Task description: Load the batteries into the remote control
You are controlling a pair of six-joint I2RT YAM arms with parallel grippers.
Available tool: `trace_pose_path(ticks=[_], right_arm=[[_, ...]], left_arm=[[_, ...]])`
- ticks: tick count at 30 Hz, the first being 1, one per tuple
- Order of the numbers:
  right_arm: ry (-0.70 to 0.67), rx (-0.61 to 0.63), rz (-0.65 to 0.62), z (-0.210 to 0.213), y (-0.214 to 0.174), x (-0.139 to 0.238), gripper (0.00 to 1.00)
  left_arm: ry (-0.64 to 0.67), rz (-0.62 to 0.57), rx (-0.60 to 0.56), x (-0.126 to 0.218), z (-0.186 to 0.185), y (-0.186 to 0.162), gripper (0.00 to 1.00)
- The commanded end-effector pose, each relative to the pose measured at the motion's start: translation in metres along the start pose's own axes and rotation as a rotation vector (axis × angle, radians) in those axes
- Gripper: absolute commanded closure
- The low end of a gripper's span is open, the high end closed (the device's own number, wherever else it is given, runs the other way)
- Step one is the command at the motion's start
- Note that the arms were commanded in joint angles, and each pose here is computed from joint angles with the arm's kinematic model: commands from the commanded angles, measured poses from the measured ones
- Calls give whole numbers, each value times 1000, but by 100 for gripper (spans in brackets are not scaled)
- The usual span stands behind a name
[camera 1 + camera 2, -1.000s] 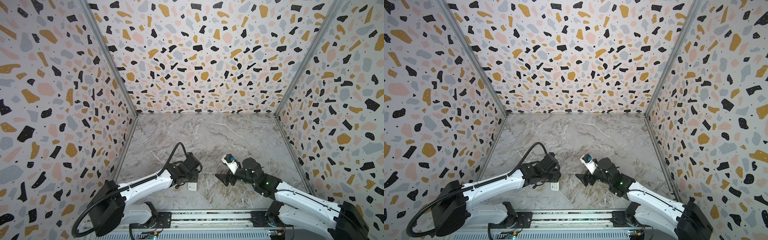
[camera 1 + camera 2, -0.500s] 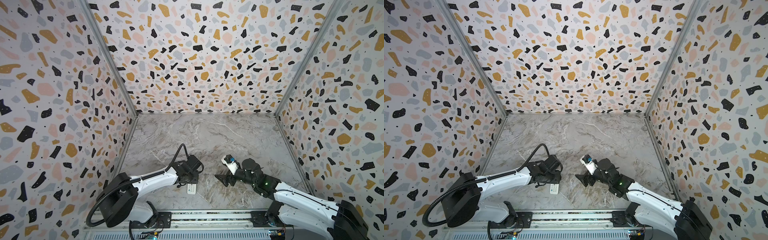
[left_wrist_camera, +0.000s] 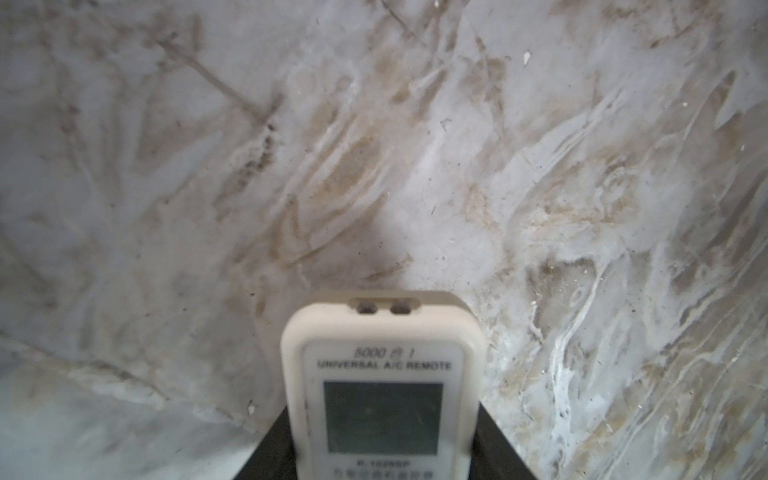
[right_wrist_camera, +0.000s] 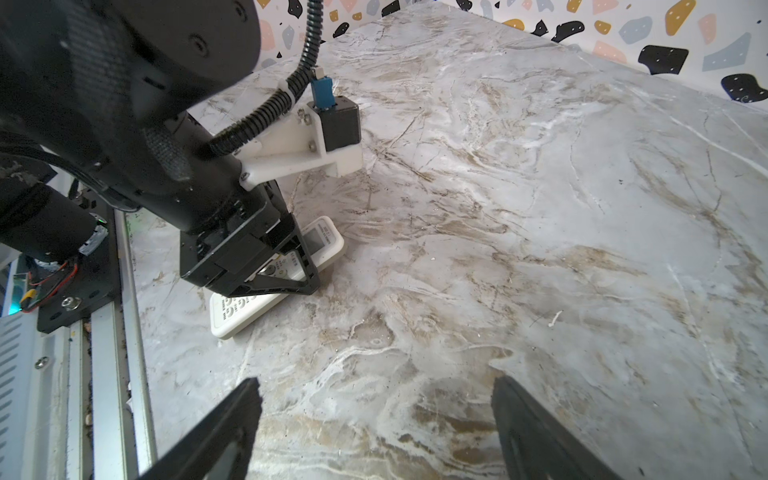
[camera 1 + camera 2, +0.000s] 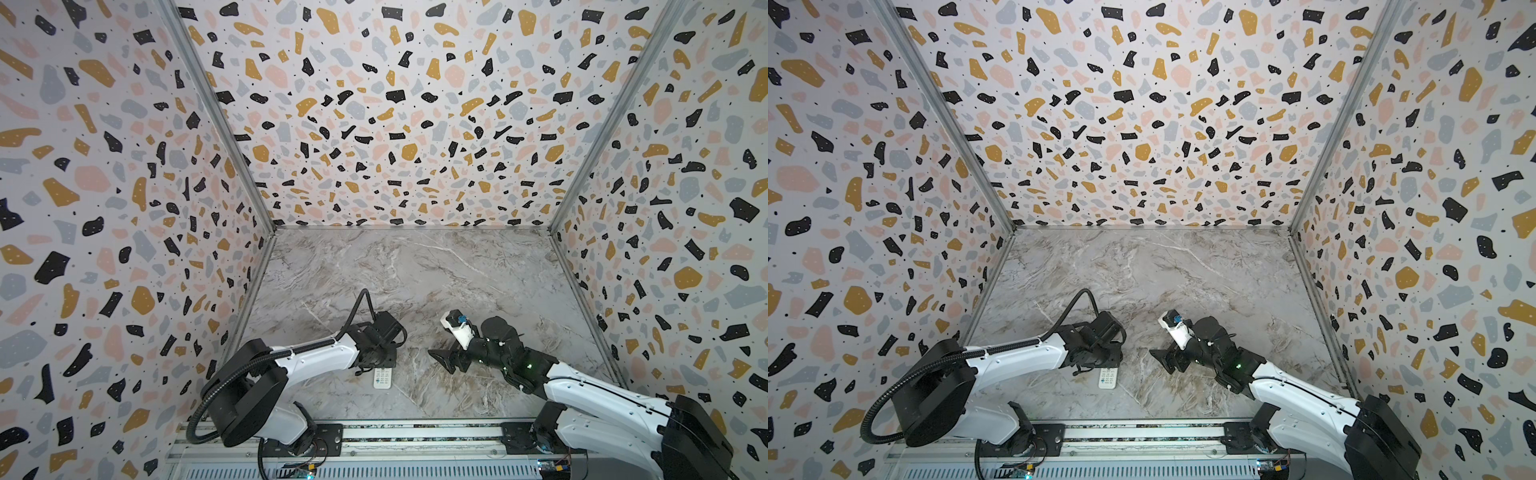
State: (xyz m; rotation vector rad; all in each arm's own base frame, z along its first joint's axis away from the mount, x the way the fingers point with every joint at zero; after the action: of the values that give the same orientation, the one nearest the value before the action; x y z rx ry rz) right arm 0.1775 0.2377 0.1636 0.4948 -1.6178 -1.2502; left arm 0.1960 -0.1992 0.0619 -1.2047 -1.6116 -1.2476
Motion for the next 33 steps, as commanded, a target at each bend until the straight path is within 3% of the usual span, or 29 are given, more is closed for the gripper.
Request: trace_pose_path(ticks=[1, 4, 13, 18, 22, 26, 30, 33], right_arm=[[6, 20, -38, 1, 16, 2, 11], [8, 22, -52, 1, 21, 2, 11], [21, 30, -84, 1, 33, 0, 10], [26, 25, -114, 1, 44, 4, 9], [-1, 17, -123, -2, 45, 7, 8], [-34, 20, -80, -6, 35, 9, 1], [-124, 14, -25, -17, 23, 16, 1], [-222, -14, -24, -32, 17, 29, 1]], left_arm=[[69, 23, 17, -10, 18, -9, 70], [76, 10, 38, -11, 21, -10, 60], [62, -23, 77, -7, 26, -11, 44], [22, -60, 91, 2, 21, -4, 22], [-3, -97, 112, 13, 24, 2, 13], [7, -208, 99, 39, 31, 18, 0], [14, -387, 88, 83, 42, 46, 0], [106, -574, 87, 127, 60, 70, 1]])
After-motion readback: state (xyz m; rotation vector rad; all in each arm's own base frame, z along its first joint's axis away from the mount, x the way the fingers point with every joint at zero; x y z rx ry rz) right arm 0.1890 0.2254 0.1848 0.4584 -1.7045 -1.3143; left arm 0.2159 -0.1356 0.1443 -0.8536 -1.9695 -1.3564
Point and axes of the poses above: each gripper's point midway between its finger pads, its own x axis back along the fingers, its own z axis along the line the jaws close on, y = z × x, the point moved 4 cm from there along x, back along the fingers, and after that the axes turned 5 degrees about x, right-handed, at the moved point
